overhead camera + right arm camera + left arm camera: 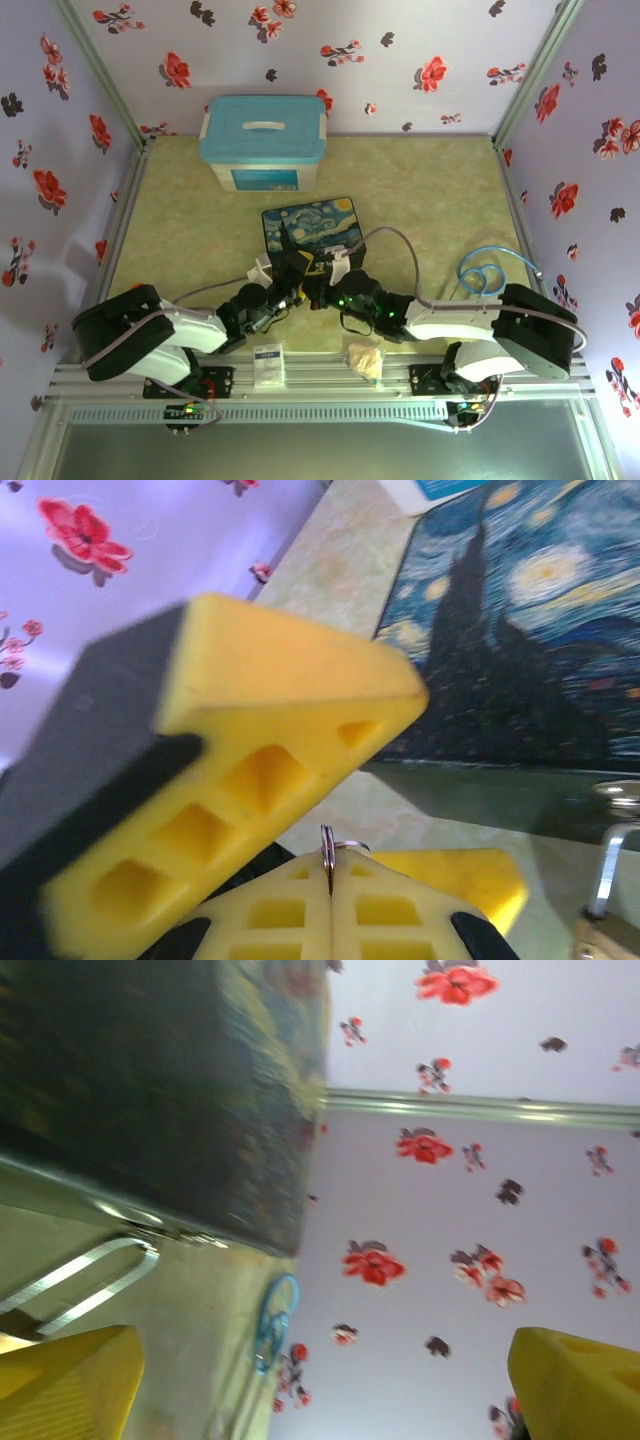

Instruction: Unlock the padlock with the key

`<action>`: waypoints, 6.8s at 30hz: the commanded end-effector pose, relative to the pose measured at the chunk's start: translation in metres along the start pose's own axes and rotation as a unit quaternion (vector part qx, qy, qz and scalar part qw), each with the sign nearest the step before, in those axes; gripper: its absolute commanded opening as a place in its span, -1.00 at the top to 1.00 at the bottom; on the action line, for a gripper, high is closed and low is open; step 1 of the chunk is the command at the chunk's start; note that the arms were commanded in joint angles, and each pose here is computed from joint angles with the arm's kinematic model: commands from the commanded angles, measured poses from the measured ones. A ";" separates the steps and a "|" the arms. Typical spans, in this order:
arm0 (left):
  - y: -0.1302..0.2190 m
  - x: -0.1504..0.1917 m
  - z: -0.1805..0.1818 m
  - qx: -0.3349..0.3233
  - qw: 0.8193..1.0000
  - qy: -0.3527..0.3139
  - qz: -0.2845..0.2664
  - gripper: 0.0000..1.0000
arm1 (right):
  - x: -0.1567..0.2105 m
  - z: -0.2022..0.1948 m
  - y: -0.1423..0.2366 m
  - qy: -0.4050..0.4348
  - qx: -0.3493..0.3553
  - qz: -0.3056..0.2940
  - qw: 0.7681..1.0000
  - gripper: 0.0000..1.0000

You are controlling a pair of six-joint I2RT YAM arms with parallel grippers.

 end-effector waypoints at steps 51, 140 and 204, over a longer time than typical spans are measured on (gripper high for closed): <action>0.032 -0.013 -0.024 -0.016 0.996 -0.073 -0.045 0.83 | 0.007 -0.009 0.027 0.007 0.008 -0.006 1.000 1.00; 0.038 -0.017 -0.033 -0.017 0.997 -0.074 -0.032 0.39 | 0.012 0.008 0.002 -0.003 -0.026 0.006 1.000 1.00; 0.021 0.063 -0.135 0.089 0.870 -0.459 0.156 1.00 | -0.080 0.019 0.082 0.024 -0.238 -0.125 0.963 0.69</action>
Point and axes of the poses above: each hand's point on the last joint's axis, 136 mm out from that joint toward the fingers, its own y axis back along the fingers, its own z axis along the line the jaws close on, x = y × z, the point moved 5 cm from there along y, back along the fingers, and after that the axes turned 13 degrees about y, right-handed, at the moved point
